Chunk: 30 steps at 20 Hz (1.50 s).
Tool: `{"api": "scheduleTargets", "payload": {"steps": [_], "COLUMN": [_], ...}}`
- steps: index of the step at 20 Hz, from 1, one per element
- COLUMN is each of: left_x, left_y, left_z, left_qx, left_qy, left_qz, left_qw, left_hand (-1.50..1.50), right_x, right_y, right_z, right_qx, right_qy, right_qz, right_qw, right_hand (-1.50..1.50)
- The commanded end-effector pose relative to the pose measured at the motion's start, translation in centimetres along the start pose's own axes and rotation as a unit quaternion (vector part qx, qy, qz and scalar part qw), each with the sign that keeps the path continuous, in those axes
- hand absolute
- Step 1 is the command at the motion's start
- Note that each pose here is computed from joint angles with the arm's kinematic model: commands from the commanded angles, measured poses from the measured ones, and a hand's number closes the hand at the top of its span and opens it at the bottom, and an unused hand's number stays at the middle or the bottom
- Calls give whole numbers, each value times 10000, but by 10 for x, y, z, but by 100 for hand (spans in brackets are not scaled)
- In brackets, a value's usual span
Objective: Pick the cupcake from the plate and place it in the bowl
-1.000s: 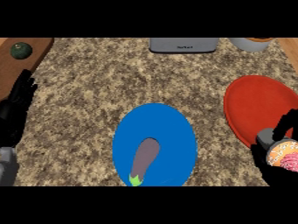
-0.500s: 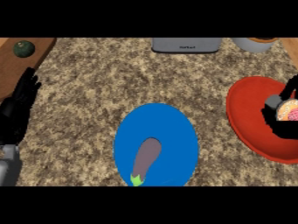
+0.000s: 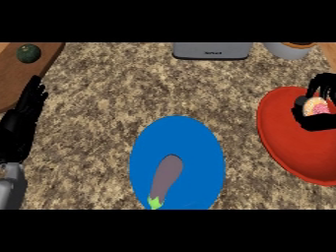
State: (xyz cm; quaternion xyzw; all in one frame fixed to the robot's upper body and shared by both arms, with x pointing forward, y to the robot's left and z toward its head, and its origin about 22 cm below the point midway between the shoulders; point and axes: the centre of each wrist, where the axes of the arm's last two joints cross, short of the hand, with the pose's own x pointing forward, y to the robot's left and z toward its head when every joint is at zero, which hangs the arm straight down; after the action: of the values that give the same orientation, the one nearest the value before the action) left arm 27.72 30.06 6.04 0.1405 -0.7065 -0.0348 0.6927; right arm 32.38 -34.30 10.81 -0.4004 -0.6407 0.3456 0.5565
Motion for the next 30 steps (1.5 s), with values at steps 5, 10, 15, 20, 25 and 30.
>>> {"api": "scheduleTargets", "payload": {"steps": [5,10,15,20,25,30], "left_x": [-8,6,-2,7,-5,10], "left_y": [-11,4,3,-3,7,-1], "left_z": [2,-6,-2,-6,2,-4], "left_qx": [-11,31,113,95,-15,-76], "left_qy": [-39,-43,94,35,-71,-7], "left_qz": [0,5,-27,18,-49,-26], "left_qw": [10000,10000,9999,9999,10000,10000], "left_hand": [0,0,0,0,0,0], "right_x": [-56,-77,-78,-127,-191,-217], "right_y": [6,21,1,-38,-83,-122], "right_z": [-31,-26,-31,-8,52,89], "right_qx": [1129,949,-84,-519,-257,-368], "right_qy": [764,343,171,236,561,465], "right_qz": [-103,-1183,-3310,-4342,-4403,-4586], "right_qw": [9906,9878,9434,8990,8957,8867], "right_hand": [-150,-150,-150,-150,-150,-150]}}
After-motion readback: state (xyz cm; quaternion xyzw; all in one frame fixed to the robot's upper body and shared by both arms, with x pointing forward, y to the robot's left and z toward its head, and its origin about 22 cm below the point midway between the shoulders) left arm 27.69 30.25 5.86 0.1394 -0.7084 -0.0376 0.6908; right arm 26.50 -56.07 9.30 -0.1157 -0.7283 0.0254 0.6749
